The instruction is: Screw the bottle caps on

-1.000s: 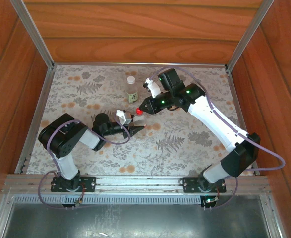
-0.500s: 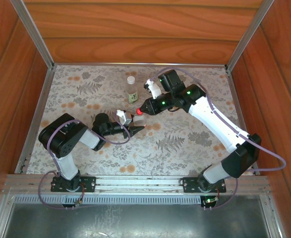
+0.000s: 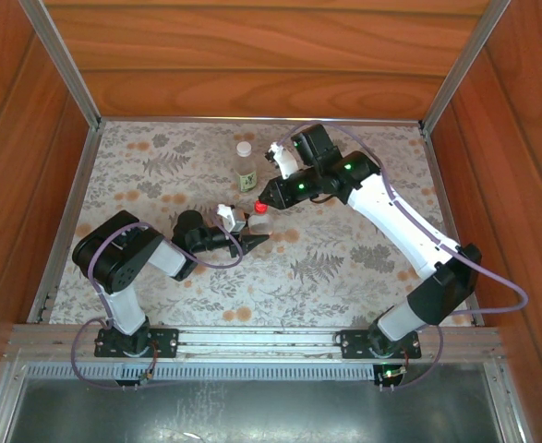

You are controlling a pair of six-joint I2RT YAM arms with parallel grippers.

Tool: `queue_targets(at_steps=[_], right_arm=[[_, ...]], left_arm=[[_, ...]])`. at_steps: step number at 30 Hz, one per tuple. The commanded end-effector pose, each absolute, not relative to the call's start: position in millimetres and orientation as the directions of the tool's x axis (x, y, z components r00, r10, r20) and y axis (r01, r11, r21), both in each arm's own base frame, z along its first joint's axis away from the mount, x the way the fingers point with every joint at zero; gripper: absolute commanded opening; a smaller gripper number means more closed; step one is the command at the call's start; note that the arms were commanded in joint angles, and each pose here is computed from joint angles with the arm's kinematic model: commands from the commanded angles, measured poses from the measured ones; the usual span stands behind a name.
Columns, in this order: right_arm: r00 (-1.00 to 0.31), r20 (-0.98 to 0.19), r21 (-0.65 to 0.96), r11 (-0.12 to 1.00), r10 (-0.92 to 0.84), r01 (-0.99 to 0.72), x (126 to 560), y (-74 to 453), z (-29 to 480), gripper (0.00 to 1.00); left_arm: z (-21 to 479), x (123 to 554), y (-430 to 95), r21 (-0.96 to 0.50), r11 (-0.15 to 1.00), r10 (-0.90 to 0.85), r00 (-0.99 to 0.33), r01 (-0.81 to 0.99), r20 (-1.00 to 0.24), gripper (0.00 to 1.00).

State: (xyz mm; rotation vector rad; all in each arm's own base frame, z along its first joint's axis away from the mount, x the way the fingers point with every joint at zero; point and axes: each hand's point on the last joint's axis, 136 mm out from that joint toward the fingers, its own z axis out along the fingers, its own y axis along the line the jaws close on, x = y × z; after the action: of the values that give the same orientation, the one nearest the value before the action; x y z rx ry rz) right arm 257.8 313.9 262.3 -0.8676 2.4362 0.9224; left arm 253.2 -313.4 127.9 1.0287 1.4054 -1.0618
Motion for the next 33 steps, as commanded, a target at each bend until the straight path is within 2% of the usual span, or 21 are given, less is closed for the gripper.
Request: queue_targets(at_steps=[1,18,25,33], right_arm=[[-0.743,-0.529,0.457,0.6,-0.41,-0.656,258.0,315.7,261.8,0.24],[-0.754,-0.473,0.411,0.643,-0.456,-0.647,256.9,310.9,240.6,0.24],[-0.727,-0.536,0.423,0.608,-0.43,-0.672,251.8,311.3,257.0,0.24],[-0.723,-0.534,0.422,0.603,-0.437,-0.677,246.6,308.0,254.4,0.29]], left_arm=[[56.8,239.3,-299.5,-0.253,0.272,0.205,-0.312,0.928,-0.928,0.56],[55.1,239.8,-298.0,-0.256,0.282,0.206,-0.319,0.925,-0.925,0.56],[54.1,242.0,-296.8,-0.27,0.294,0.202,-0.336,0.917,-0.92,0.56],[53.7,244.2,-296.9,-0.282,0.297,0.197,-0.348,0.912,-0.917,0.56]])
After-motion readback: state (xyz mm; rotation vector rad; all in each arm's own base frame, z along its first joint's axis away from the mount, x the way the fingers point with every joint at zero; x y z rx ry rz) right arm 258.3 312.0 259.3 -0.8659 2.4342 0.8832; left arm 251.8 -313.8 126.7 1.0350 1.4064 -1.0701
